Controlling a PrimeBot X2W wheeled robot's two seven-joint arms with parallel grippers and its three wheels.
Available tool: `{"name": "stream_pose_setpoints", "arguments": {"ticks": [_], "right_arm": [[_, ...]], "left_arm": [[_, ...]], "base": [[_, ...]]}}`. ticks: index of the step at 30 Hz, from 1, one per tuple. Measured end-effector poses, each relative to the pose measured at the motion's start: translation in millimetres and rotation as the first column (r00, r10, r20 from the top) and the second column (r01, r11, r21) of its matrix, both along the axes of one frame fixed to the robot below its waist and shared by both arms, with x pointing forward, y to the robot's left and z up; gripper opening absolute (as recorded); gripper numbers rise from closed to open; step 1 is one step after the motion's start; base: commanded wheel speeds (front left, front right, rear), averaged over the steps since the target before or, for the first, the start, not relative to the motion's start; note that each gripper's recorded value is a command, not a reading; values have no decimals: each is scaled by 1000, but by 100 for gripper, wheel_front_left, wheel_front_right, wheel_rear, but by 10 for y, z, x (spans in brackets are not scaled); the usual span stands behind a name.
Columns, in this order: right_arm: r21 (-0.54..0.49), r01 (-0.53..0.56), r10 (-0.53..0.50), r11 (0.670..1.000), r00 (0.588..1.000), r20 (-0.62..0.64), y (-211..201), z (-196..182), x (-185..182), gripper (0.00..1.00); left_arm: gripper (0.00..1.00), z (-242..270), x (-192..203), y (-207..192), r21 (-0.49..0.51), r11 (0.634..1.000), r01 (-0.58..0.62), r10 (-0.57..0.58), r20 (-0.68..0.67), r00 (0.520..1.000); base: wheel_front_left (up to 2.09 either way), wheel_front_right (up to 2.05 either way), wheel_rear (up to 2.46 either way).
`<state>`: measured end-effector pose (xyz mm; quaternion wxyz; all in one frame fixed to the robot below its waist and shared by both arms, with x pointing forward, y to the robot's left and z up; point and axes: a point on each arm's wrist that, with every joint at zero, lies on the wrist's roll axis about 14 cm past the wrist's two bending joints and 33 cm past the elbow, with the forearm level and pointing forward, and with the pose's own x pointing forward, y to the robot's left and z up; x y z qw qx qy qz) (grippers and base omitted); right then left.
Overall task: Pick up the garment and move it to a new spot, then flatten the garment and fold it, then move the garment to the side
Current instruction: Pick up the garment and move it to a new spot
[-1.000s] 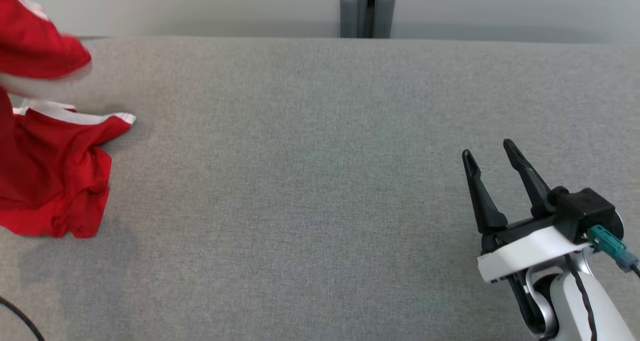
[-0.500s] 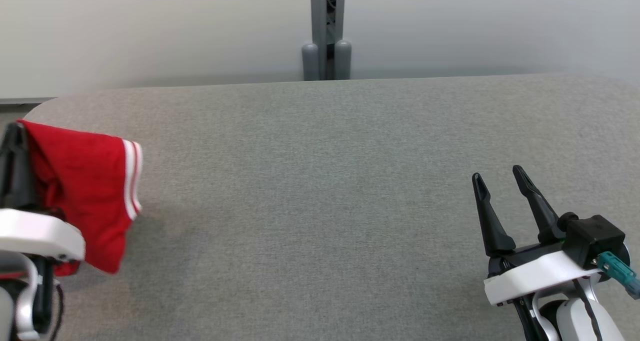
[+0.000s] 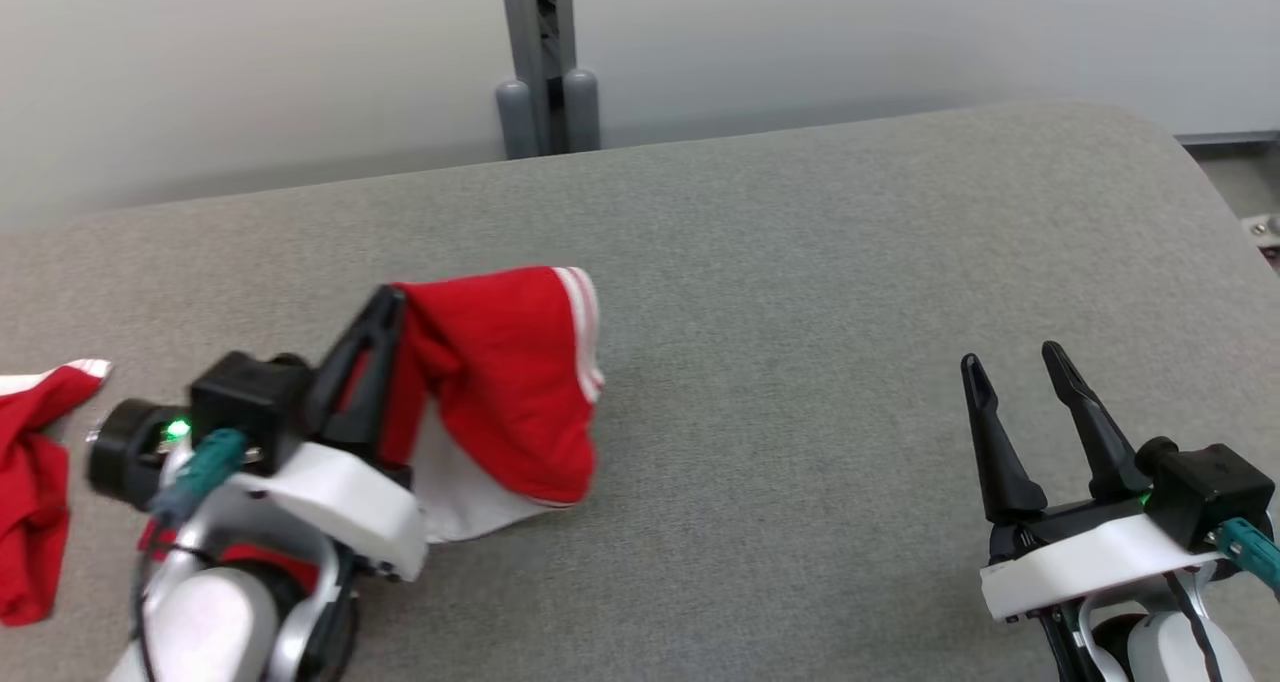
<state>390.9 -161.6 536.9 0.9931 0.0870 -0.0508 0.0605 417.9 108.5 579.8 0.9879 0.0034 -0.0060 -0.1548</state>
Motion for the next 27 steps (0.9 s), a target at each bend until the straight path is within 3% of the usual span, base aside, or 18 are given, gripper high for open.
{"name": "stream_pose_setpoints", "arguments": {"ticks": [8, 15, 21, 22, 23, 24, 27], "right_arm": [[19, 68, -68, 998, 998, -12, -226, -53, -51, 100], [29, 135, -133, 990, 989, -57, -434, -224, -108, 100], [33, 186, -183, 982, 980, -84, -588, -327, -157, 100], [32, 196, -192, 980, 977, -89, -616, -352, -170, 100], [34, 205, -201, 978, 975, -94, -642, -372, -177, 100], [33, 210, -206, 977, 974, -97, -660, -386, -183, 100], [30, 224, -221, 974, 971, -97, -705, -402, -185, 100]], "left_arm": [[0, -332, 100, -995, -21, 963, 270, -271, -99, 958], [0, -636, 85, -1779, -75, 889, 452, -458, -176, 872], [0, -975, 4, -2219, -104, 827, 553, -559, -259, 788], [25, -1037, -20, -2274, -131, 818, 559, -572, -280, 771], [65, -1121, -63, -2326, -145, 807, 573, -587, -305, 750], [100, -1198, -95, -2358, -149, 800, 581, -594, -323, 736], [100, -1220, -116, -2444, -177, 782, 598, -621, -313, 719]], "base": [[0, 0, 0], [0, 0, 0], [0, 0, 0], [0, 0, 0], [0, 0, 0], [0, 0, 0], [0, 0, 0]]}}
